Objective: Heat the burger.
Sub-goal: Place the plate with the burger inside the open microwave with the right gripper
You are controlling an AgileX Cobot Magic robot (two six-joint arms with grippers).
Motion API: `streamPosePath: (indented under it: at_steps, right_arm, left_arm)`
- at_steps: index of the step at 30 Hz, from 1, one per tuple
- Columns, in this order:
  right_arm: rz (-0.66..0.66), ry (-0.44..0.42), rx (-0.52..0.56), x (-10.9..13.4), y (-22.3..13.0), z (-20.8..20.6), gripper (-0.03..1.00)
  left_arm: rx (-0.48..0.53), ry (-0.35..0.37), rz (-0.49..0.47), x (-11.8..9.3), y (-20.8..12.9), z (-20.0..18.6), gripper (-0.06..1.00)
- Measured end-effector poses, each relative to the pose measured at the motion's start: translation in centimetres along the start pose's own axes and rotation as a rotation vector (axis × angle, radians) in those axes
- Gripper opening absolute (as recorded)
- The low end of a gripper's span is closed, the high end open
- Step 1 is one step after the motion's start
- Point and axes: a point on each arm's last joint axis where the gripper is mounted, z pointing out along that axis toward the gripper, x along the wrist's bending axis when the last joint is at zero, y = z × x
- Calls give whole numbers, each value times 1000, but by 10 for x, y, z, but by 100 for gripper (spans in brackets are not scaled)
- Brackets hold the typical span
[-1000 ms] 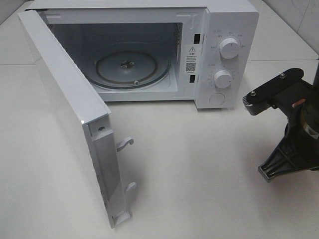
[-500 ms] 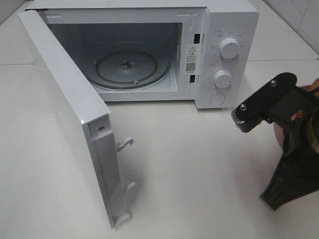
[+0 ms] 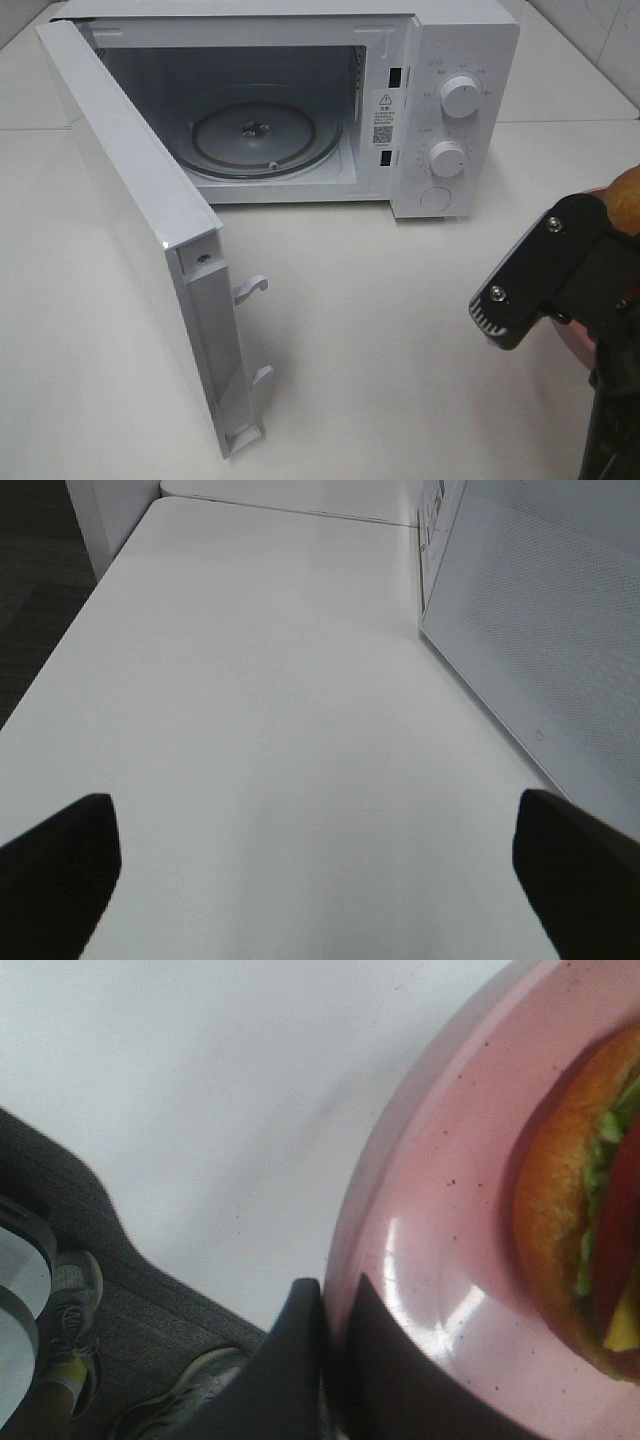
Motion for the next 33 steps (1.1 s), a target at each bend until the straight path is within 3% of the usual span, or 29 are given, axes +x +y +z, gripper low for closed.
streamPosePath:
  at_steps: [10,17,33]
  right_arm:
    - [-139,3,-34,13,-6,-11,4]
    - [-310,4,-41,14,-6,-11,4]
    - [-661,32,-204,22,6,-12,4]
  left_arm:
    - [0,0,0,0,0,0,99]
    - [0,0,0,0,0,0,99]
    - [0,0,0,0,0,0,99]
